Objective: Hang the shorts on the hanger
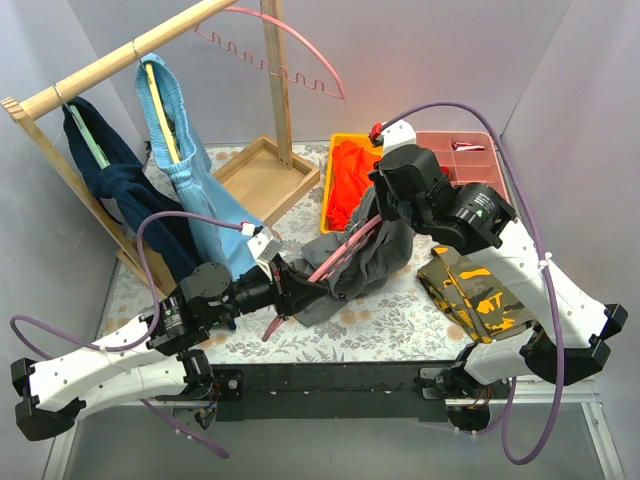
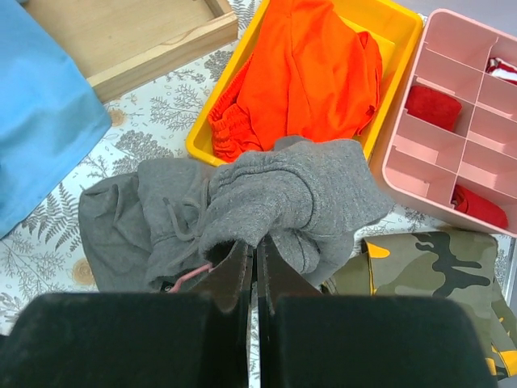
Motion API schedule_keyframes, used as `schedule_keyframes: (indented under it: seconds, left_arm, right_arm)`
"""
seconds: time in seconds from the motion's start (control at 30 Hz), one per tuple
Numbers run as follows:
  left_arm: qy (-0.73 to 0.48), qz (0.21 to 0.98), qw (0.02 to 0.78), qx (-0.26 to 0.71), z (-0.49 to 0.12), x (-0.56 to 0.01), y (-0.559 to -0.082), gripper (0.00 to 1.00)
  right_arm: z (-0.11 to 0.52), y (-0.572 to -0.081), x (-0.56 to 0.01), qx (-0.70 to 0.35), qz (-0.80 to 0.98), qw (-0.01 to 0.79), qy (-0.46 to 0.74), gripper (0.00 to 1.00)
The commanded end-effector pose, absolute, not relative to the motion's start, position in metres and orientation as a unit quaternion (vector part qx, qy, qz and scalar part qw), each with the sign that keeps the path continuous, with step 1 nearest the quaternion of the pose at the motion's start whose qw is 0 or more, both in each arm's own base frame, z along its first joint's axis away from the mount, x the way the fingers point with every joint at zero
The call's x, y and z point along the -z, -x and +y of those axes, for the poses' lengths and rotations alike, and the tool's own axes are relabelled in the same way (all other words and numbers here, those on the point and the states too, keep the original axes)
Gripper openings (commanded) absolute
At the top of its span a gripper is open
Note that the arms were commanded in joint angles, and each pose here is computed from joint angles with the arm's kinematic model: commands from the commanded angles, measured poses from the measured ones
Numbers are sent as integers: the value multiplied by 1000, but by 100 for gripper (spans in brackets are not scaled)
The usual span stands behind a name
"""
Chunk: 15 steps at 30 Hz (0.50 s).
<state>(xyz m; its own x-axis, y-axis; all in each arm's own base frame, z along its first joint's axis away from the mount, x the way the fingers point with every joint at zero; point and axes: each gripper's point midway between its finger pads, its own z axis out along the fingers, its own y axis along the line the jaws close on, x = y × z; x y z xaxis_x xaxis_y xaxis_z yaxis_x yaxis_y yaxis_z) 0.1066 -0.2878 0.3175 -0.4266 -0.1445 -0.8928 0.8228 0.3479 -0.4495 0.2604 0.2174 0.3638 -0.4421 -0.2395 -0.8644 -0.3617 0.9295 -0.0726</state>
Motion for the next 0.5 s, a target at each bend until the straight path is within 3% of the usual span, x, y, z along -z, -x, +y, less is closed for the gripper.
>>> schedule_keyframes:
  seconds: [0.0, 0.2, 0.33, 0.43, 0.47]
  left_arm:
    - [-231, 638, 466, 567, -299, -336, -99, 0]
    - [-186, 630, 499, 565, -304, -335, -120, 0]
    - [-130, 547, 588, 582, -277, -362, -131, 0]
    - [-143, 517, 616, 577, -273, -363, -130, 0]
    - [-147, 510, 623, 574, -272, -363, -129, 0]
  right_arm:
    - [235, -254, -393, -103, 824, 527, 184, 1]
    - [266, -237, -403, -161, 808, 527, 208, 1]
    - [261, -238, -394, -152, 815, 527, 187, 1]
    - [254, -241, -388, -141, 820, 528, 167, 14]
    - [254, -240, -387, -143, 821, 528, 165, 31]
